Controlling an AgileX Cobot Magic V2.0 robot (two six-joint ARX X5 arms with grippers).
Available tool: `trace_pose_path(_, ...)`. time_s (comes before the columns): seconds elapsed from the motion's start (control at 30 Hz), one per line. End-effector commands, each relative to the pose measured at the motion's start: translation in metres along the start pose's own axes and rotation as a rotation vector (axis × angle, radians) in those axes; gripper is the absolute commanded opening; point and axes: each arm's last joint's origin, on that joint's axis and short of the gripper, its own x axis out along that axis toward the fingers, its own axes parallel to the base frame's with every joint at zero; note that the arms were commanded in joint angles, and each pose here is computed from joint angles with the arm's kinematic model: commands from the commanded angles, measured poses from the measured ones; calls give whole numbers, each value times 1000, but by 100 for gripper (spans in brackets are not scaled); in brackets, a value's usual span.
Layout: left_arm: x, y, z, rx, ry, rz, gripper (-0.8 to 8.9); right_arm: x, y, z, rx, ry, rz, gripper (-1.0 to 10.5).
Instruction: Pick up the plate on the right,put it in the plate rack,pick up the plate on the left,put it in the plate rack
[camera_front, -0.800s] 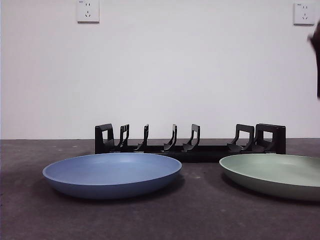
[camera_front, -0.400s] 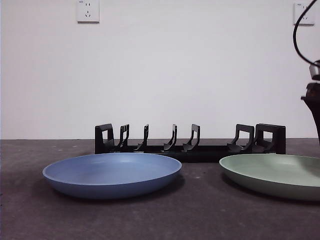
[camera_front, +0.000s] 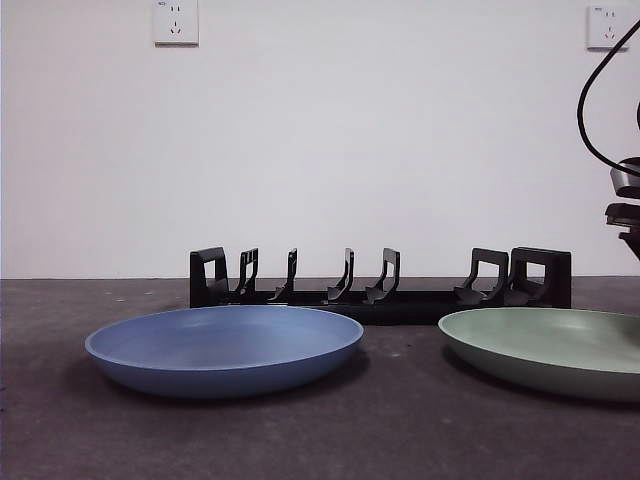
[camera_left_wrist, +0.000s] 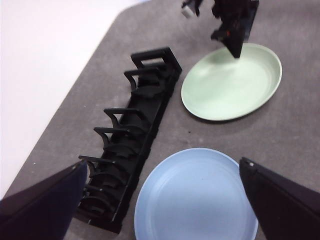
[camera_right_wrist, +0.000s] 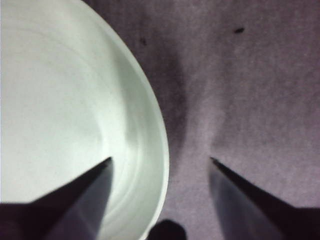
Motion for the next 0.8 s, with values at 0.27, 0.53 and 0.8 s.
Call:
trace_pose_path(0.27,16,-6,5,67,18,-26,629,2,0,4,-29,-26,0,-12)
trace_pose_path(0.53,24,-11,7,150,67,-10,630,2,0,6,-39,-48,0,-12)
trace_pose_path(0.8,25,-12,7,166,69,-12,629,-26,6,8,-62,-91,61,-13)
